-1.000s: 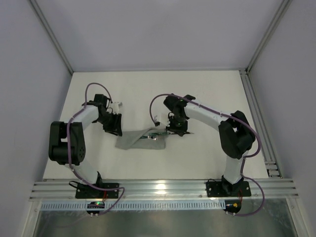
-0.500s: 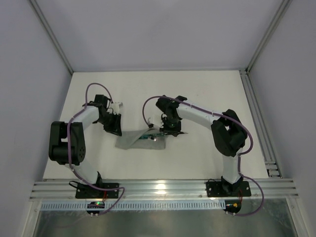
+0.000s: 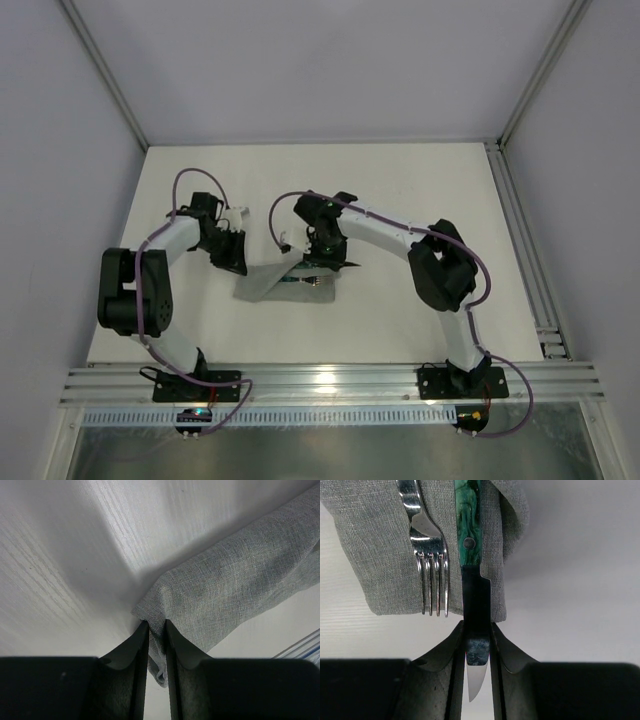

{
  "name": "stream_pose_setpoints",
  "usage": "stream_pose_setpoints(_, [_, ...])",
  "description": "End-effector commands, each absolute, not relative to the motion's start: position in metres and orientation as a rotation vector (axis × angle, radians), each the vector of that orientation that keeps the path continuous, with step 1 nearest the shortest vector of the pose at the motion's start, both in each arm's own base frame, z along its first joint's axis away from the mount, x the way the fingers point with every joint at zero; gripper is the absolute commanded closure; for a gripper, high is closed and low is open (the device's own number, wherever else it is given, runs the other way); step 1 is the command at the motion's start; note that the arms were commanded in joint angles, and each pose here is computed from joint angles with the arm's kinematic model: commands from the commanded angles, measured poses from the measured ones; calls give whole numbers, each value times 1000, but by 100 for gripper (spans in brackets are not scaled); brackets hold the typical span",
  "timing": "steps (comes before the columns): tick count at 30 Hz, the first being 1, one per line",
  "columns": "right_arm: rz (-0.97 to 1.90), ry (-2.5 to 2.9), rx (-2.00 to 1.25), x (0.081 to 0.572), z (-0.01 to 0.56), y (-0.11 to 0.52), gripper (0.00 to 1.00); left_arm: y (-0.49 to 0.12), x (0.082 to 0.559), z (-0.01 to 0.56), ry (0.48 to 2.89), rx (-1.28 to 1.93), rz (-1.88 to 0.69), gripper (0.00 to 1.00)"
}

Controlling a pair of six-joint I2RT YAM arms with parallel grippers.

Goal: Fold the napkin into a case and place the utensils inside
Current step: Insert the knife into the folded napkin.

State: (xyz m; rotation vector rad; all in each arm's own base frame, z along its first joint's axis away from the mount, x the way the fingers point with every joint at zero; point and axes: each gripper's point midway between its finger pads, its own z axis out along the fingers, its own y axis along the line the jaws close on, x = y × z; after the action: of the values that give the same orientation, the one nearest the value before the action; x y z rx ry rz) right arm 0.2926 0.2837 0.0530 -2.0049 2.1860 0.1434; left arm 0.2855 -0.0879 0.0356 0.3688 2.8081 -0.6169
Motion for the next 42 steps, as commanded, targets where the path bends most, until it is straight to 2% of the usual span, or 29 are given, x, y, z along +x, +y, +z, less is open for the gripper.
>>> stream_pose_setpoints(1, [103,2193,-1965,295,56,297,88,-94,293,48,2725,419,-635,81])
stream_pose_setpoints(7, [92,2183,-1939,293,53,309,75,-94,292,50,2722,422,-638,81])
stream_pose_setpoints(15, [-82,2167,-1790,310,83,293,47,-94,291,51,2715,425,-631,81])
stream_pose_setpoints(21, [-37,2196,-1621,298,105,281,45,-93,293,53,2705,427,-623,81])
stream_pose_setpoints(24, [14,2394,-1328,291,104,249,50,-93,292,55,2698,428,-617,77])
stream_pose_setpoints(26, [56,2525,-1015,289,105,230,65,-92,292,57,2690,430,-608,76])
stream_pose_setpoints(28, [67,2648,-627,286,91,199,74,-92,293,57,2682,435,-603,75])
stream_pose_setpoints(30, [-35,2686,-404,279,72,171,78,-92,294,59,2677,436,-602,75])
stream_pose_setpoints(35, [39,2732,-196,265,41,175,88,-91,292,56,2684,435,-601,75])
stream_pose_setpoints(42, [171,2783,-124,261,15,201,91,-90,291,58,2678,437,-592,75])
